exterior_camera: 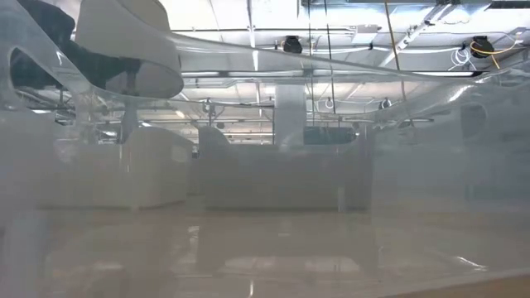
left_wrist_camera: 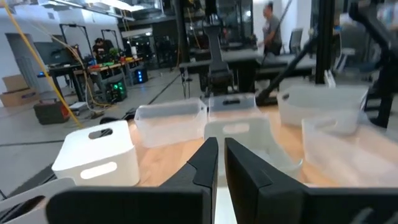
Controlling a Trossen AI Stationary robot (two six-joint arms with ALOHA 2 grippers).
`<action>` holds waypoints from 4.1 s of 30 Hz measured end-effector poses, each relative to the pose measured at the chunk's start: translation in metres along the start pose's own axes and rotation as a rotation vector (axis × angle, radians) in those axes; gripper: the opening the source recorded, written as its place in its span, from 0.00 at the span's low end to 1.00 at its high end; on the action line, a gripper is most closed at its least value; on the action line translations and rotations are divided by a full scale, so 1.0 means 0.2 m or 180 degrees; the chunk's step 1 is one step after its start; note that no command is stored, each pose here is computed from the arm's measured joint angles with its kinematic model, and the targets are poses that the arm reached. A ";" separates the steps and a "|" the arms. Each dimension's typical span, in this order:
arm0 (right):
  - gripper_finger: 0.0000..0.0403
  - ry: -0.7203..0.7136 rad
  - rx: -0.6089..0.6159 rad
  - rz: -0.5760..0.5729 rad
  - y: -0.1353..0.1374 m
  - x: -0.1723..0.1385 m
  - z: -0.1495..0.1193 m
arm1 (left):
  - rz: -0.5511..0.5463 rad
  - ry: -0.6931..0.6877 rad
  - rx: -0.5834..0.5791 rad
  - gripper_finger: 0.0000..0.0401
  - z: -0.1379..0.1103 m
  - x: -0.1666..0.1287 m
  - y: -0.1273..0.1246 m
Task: Stack baskets by color
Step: Stack the top transparent bin on the middle transparent bin
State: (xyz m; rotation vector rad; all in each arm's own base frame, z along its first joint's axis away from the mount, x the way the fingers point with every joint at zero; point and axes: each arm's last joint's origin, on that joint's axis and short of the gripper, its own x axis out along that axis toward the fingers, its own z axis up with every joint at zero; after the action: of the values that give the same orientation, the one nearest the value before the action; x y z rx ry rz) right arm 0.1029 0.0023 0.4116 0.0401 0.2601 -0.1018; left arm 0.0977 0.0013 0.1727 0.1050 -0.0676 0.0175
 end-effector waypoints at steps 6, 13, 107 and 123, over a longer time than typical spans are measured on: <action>0.00 0.0009 -0.0024 -0.0001 0.00 0.01 0.00 | 0.0006 -0.0113 -0.0167 0.08 0.03 0.00 0.00; 0.00 0.0003 -0.0023 0.0000 0.00 0.00 0.00 | -0.0033 -0.0104 -0.0278 0.01 0.19 -0.01 0.02; 0.00 0.2878 -0.0014 -0.0400 0.19 0.60 -0.02 | -0.0416 0.0836 -0.0067 0.02 0.72 0.54 -0.37; 0.01 0.3241 -0.0261 -0.1218 -0.09 0.70 -0.20 | -0.0363 0.0836 -0.0016 0.02 0.72 0.55 -0.35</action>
State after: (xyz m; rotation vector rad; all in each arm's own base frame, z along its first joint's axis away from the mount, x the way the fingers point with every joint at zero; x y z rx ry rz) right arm 0.2246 -0.0275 0.3369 -0.0446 1.2899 -0.4520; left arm 0.1985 -0.0828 0.3156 0.1006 0.2008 -0.0826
